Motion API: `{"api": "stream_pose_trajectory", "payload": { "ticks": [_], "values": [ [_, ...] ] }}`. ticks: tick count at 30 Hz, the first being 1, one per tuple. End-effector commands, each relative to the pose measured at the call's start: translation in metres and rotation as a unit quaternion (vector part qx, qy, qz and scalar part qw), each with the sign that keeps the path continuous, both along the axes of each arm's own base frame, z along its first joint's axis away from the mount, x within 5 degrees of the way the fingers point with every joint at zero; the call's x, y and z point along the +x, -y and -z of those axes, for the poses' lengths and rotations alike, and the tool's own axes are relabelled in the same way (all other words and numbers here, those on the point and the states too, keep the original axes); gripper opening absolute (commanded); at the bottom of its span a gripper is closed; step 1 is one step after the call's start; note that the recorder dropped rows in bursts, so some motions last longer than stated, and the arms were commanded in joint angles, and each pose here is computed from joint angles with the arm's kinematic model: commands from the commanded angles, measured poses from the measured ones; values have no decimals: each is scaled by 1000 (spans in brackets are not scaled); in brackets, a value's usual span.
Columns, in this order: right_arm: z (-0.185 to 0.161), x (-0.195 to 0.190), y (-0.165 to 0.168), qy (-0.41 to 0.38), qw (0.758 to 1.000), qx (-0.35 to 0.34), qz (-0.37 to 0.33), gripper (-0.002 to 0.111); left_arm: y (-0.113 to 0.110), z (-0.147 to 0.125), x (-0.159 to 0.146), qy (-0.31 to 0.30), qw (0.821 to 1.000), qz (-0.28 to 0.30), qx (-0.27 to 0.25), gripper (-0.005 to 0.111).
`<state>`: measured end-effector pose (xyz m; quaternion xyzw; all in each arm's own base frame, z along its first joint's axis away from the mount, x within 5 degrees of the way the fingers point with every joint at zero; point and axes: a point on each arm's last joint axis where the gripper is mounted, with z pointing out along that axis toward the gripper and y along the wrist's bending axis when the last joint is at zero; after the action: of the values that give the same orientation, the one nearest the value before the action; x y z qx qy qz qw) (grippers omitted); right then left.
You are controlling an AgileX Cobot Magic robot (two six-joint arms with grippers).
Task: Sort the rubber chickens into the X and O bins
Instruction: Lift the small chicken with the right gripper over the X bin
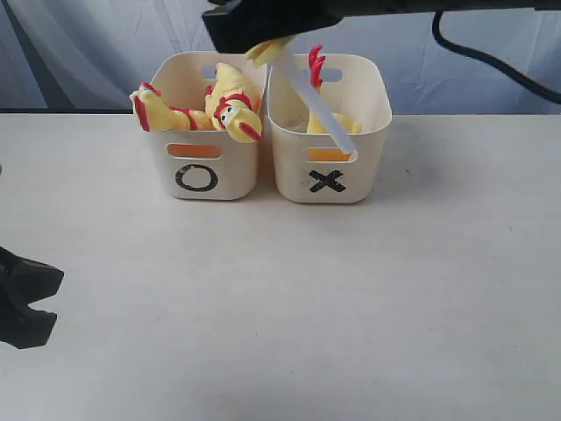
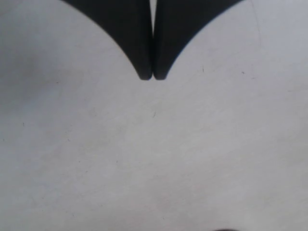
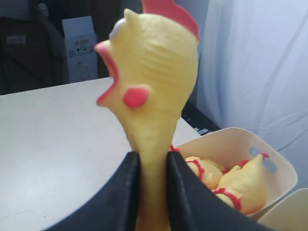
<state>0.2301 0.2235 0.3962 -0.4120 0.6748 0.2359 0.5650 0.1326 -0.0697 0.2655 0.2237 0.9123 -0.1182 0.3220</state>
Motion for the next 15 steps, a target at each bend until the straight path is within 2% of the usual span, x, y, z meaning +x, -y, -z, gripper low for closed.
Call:
{"api": "stream_pose_trajectory", "payload": {
  "ticks": [1,4,7,9,13,15],
  "values": [
    [-7,12,13,26,999,13,45,-1,-2,2,-1,0,1000,-2,3,0],
    [-13,26,26,46,992,41,106,-1,-1,2,-2,-5,1000,-3,-4,0],
    [-7,40,25,59,987,51,143,-1,0,2,-2,-7,1000,-4,-8,0],
    [7,58,20,68,980,52,181,-1,-1,3,-3,-15,1000,-2,-5,0],
    [36,93,18,113,952,56,281,-1,0,4,-5,-26,1000,-1,-6,0],
    [59,109,13,121,943,38,306,-1,0,4,-6,-33,999,0,-4,0]
  ]
}}
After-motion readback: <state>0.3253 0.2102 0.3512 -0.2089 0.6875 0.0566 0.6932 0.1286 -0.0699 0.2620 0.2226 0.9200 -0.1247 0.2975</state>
